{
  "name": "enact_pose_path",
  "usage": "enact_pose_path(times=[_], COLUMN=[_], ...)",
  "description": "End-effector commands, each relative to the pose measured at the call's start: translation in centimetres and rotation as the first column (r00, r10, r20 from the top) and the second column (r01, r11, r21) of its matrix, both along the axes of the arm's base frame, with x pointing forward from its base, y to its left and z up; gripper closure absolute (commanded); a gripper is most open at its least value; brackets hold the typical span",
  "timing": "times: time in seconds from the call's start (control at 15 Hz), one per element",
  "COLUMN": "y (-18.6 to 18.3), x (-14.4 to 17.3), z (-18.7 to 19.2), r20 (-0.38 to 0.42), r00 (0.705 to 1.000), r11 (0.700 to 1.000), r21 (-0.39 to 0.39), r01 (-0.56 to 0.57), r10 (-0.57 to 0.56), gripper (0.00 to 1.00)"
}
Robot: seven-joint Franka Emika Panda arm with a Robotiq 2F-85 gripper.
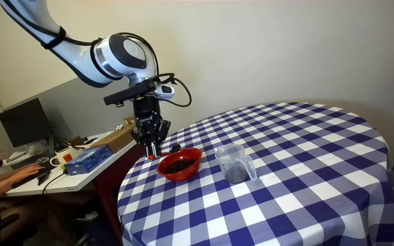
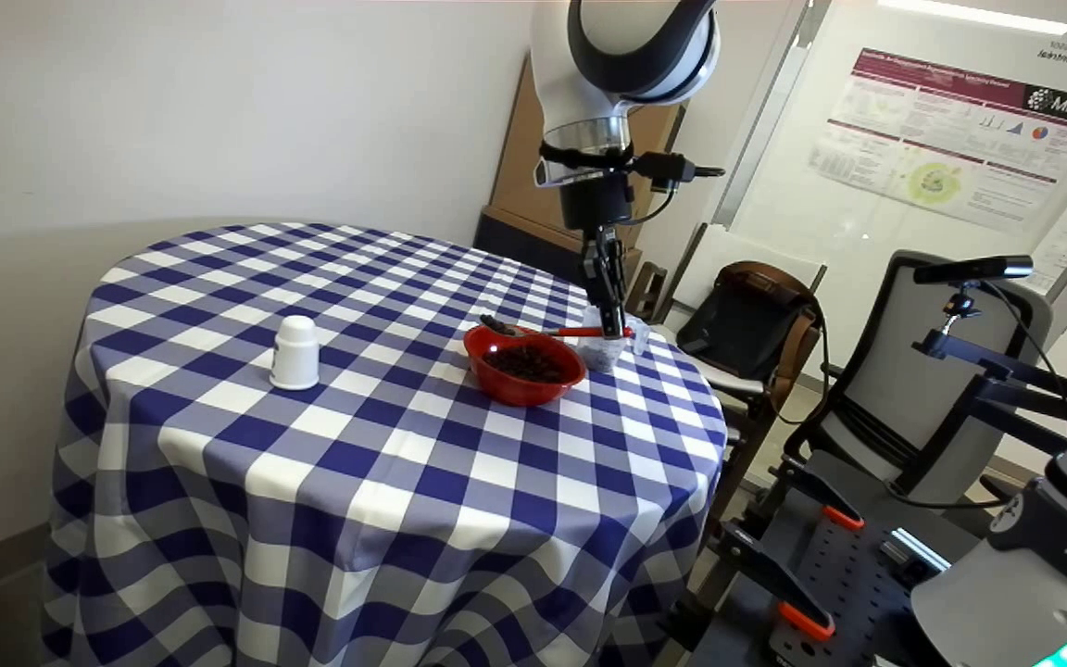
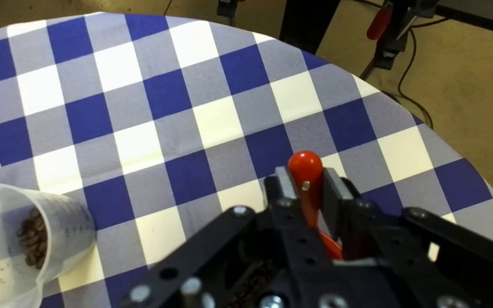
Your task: Use the spoon to put the contents of the bowl into the cup
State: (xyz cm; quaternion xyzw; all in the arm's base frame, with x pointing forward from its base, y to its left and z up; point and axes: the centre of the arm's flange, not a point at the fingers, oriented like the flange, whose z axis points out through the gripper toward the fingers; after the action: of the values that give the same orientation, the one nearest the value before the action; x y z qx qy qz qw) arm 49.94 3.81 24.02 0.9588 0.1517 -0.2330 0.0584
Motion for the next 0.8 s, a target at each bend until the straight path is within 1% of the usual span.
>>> enact_pose_path(times=[0.0, 0.4, 0.73], y=[-1.3, -4.4, -8.0], x=[-0.1, -0.2, -1.0], z=[2.6, 5.7, 7.0], r20=[0.015, 0.065, 0.081], r00=[1.0, 0.994, 0.984], r11=[0.999, 0.995, 0.987], r21=[0.022, 0.034, 0.033], r01=[0.024, 0.09, 0.156], r10=[-0.025, -0.092, -0.159], gripper=[0.91, 0.91, 0.91])
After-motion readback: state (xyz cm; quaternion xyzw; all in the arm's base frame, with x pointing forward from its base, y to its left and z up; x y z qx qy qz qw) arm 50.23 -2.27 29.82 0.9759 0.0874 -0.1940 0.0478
